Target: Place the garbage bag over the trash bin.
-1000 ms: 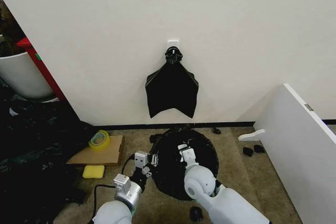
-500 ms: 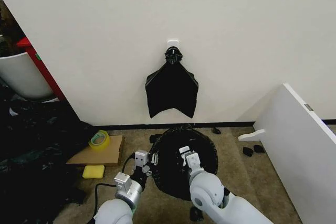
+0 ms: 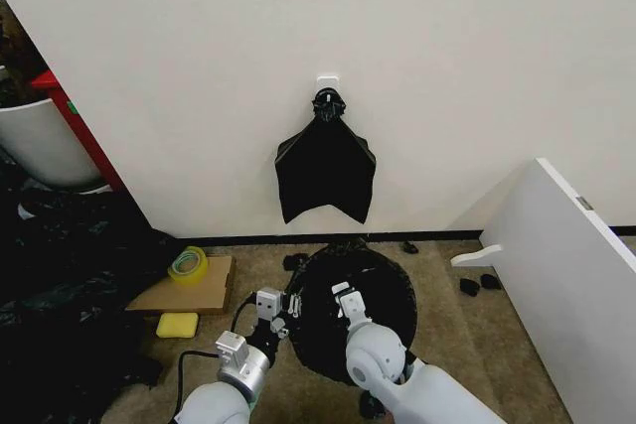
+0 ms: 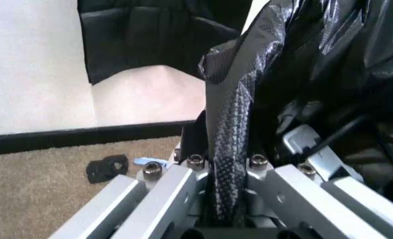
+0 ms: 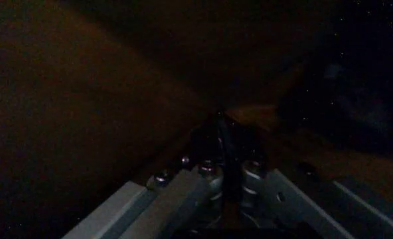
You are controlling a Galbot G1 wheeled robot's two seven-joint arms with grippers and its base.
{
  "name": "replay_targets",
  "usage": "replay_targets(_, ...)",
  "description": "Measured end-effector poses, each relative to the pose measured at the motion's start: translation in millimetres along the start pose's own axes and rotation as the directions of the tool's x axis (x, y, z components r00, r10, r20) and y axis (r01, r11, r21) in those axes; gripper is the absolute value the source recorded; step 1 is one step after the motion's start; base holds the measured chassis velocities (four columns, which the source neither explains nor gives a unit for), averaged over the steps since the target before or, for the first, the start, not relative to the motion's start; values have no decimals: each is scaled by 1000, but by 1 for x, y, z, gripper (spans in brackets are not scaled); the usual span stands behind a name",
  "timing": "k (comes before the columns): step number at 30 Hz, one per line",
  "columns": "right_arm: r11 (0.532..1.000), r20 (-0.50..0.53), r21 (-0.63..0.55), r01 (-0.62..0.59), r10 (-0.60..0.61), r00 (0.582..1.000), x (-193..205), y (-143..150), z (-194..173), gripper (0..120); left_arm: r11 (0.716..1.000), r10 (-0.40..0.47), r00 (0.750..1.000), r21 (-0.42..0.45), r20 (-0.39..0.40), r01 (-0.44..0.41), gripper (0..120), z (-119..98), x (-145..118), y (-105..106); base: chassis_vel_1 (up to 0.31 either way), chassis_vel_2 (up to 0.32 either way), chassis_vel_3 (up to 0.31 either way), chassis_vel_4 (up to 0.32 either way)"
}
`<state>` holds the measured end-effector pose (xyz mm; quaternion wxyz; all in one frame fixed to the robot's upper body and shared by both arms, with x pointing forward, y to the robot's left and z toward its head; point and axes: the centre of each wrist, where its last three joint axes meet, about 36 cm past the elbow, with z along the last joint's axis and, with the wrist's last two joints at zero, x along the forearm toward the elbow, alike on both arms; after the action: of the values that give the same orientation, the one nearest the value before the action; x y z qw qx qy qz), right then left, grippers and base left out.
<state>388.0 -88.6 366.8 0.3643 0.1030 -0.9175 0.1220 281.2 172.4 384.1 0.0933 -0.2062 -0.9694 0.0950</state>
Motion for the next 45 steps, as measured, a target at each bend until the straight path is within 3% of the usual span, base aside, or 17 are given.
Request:
replay_targets(12,991,22,-49,122,-121,992,55,7,-5,0,1000,-11,1000,-18,7,11,1,3,-4,4,0,0,0,0)
replay_targets(26,993,-72,-58,106,-110,991,24,10,9,0,996,68,996,-63,50,-65,1,-5,1,7,0,0,0,0)
replay_targets(45,996,32,-58,65,-63,998,9,1,11,0,997,74,997,-2,17,-74,1,-1,5,-4,0,0,0,0)
